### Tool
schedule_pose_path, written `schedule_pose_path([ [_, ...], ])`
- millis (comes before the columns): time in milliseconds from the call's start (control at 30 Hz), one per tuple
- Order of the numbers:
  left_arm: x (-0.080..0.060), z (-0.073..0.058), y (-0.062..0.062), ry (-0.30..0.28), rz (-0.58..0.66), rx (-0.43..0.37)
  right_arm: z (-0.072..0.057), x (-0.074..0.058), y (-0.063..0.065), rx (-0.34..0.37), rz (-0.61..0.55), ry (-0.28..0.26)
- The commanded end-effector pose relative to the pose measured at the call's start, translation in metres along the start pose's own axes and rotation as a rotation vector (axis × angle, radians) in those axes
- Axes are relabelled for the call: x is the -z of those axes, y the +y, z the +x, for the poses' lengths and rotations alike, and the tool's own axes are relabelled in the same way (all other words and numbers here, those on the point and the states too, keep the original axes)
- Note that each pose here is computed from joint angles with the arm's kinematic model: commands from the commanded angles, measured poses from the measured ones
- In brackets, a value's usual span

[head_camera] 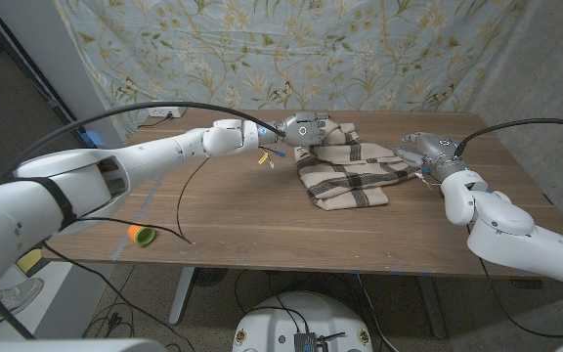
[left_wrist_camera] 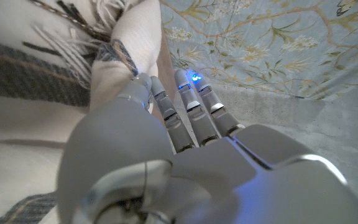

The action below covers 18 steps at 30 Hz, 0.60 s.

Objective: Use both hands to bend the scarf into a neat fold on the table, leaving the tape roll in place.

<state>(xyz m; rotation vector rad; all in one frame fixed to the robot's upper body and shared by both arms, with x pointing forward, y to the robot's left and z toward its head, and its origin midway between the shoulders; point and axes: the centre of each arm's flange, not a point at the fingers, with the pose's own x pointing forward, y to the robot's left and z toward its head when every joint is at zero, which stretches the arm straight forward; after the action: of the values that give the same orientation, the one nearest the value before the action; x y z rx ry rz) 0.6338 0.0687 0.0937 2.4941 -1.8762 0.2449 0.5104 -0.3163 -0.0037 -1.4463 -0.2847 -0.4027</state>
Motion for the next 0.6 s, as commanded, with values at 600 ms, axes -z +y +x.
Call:
schedule_pose_path([
  [600,0.077,0.046,-0.003,0.328,-0.039,-0.095,-0.004,0.013,0.003,0.023,0.038,0.012],
])
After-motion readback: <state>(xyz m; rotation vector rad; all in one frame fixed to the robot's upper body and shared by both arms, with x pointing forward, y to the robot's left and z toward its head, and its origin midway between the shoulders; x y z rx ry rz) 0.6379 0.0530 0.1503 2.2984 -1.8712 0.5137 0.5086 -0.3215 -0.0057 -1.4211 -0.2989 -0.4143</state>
